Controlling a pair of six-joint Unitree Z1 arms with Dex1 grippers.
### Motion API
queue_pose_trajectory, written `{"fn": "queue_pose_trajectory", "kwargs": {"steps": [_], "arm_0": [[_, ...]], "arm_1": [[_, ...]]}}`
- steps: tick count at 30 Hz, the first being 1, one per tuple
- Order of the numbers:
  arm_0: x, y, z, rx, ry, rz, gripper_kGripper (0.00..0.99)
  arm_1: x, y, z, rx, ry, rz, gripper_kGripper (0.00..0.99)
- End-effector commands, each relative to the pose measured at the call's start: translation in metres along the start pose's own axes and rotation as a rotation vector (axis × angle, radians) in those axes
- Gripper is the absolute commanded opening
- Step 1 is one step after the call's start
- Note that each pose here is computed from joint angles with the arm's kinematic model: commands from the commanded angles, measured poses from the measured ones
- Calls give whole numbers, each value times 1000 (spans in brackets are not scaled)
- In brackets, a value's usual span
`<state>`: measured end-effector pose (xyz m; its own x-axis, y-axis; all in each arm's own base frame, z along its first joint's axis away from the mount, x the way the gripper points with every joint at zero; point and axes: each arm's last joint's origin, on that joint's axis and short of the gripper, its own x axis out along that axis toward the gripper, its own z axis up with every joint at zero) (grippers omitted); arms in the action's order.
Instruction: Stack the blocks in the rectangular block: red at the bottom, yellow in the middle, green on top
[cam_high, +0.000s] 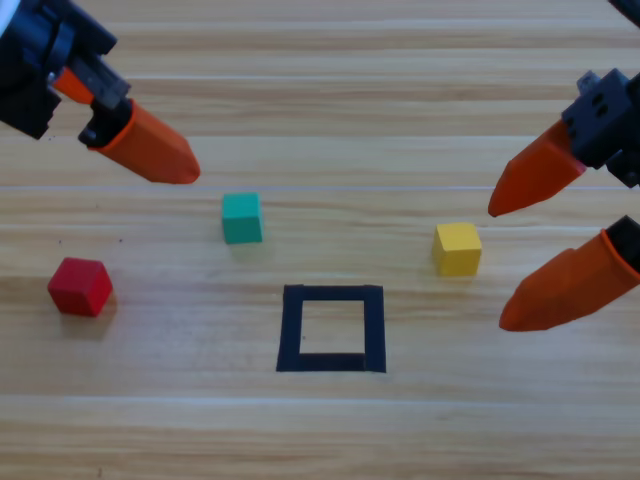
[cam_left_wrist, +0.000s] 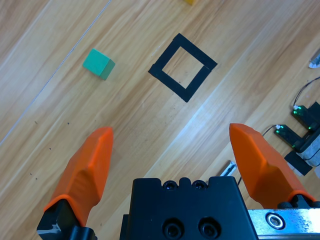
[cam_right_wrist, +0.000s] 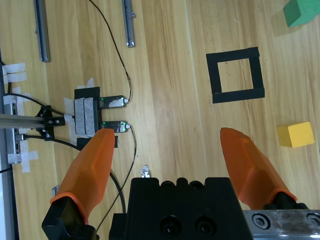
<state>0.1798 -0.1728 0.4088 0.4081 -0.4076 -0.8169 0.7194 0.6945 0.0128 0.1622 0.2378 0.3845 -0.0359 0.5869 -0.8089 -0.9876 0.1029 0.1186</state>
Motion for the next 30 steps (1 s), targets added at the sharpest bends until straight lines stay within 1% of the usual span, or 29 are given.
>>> {"fn": "queue_pose_trajectory", "kwargs": {"steps": [1, 6, 7, 8, 9, 11, 13, 14, 17, 20, 23, 27, 30], "arm_0": [[-5, -5, -9, 0, 9, -3, 990], [-3, -4, -10, -3, 17, 0, 990], [-3, -4, -10, -3, 18, 0, 990], [-3, -4, -10, -3, 18, 1, 990], [-3, -5, -10, -5, 18, 3, 990], [-2, -4, -9, -13, 20, 12, 990], [-2, -2, -8, -48, 18, 40, 990], [-1, -2, -7, -68, 18, 54, 988], [-2, 9, -3, -193, 5, 141, 969], [-3, 33, -3, -346, 16, 199, 960], [1, 55, -15, -462, 58, 256, 962], [23, 77, -34, -559, 159, 332, 969], [46, 83, -40, -591, 241, 388, 968]], "arm_1": [[10, 2, 5, -9, 17, -4, 934], [8, 2, 3, 19, 26, -40, 934], [8, 1, 2, 44, 24, -57, 934], [8, 0, 1, 75, 24, -93, 936], [7, -3, -1, 99, 29, -148, 936], [7, -10, -3, 164, 40, -298, 937], [7, -17, -4, 230, 54, -426, 939], [8, -21, -5, 264, 58, -465, 943], [20, -33, -6, 369, 64, -586, 963], [40, -48, -7, 485, 100, -660, 986], [50, -59, -8, 584, 107, -734, 986], [42, -64, -9, 711, 50, -760, 986], [57, -72, -8, 756, 70, -750, 986]]}}
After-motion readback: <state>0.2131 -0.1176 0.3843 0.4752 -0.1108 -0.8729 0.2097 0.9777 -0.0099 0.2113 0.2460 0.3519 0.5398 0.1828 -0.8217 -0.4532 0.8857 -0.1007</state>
